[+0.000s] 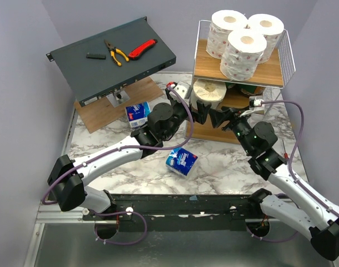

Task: Place and organize the paper towels onto the shelf
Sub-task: Place the paper towel on the shelf.

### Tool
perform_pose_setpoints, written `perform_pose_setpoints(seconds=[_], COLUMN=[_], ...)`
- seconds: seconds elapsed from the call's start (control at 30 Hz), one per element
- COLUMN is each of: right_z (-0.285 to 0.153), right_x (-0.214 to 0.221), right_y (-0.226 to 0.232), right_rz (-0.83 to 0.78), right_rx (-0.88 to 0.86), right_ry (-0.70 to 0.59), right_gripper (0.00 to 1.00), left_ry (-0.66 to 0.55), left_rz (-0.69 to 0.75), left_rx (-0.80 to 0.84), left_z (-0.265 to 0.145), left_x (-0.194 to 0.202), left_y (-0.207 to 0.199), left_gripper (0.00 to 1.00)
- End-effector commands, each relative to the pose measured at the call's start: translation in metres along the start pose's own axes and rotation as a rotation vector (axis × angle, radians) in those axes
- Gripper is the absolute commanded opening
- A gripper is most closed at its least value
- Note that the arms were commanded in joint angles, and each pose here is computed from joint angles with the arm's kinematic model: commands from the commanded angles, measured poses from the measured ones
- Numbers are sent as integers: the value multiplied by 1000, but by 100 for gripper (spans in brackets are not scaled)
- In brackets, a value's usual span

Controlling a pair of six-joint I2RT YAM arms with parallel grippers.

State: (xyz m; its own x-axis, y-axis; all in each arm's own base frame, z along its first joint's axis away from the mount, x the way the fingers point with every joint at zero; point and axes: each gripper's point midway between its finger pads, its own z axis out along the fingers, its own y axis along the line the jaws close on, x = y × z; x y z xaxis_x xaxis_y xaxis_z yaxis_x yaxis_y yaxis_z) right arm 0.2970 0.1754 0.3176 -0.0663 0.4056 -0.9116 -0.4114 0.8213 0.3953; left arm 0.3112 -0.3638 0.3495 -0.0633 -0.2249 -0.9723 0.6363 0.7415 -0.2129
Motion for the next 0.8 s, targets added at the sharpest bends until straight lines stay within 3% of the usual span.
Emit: perform_pose_setpoints(seconds=[0.0,0.77], right_z=[10,51], right_x=[-12,-10], right_y=[-3,-25], right_rz=[-43,-93], right_rx=[13,143], right_ry=[-66,-103], right_gripper=[72,69], left_ry=[-19,-33], left_rz=[-17,-123], left_rx=[29,41], left_z=[1,-68], left_x=[-14,-30], left_y=[-7,1], left_gripper=[96,96])
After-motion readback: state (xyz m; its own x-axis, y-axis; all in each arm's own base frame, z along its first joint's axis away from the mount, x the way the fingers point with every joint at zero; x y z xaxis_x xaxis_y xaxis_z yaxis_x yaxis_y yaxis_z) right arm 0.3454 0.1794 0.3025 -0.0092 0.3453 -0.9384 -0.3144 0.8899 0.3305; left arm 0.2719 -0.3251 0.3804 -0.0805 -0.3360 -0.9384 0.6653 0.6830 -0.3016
